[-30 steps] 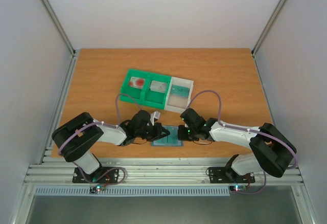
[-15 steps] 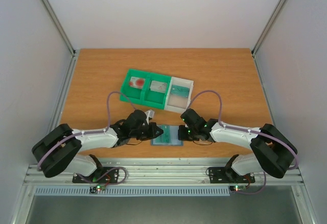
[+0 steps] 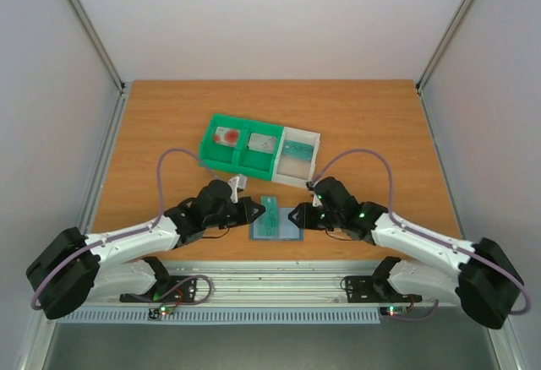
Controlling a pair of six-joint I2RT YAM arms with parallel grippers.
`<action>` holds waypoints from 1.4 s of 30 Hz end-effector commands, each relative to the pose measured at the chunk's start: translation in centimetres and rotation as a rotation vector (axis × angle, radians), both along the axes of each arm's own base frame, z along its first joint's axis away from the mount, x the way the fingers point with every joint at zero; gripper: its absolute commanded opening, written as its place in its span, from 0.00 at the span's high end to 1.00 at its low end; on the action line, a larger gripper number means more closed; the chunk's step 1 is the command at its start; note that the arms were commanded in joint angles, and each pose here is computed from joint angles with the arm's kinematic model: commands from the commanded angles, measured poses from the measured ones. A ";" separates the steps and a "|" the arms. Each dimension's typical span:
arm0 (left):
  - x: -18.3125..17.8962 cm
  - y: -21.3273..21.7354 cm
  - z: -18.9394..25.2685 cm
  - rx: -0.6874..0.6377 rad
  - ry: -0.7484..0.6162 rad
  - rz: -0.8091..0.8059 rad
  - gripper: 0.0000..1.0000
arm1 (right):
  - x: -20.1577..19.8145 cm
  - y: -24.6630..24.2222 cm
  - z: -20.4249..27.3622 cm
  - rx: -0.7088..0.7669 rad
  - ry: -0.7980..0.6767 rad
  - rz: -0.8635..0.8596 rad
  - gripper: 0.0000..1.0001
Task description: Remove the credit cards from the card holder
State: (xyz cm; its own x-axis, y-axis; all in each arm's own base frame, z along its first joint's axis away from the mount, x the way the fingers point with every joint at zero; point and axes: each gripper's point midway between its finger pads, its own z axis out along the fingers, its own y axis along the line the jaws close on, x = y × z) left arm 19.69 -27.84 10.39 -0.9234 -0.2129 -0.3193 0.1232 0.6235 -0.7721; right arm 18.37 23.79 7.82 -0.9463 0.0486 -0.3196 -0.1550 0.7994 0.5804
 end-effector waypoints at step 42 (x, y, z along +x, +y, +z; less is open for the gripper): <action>-7.5 -2.9 14.8 -0.541 -0.324 -0.493 0.52 | -10.2 0.8 17.3 0.417 -0.177 0.538 0.99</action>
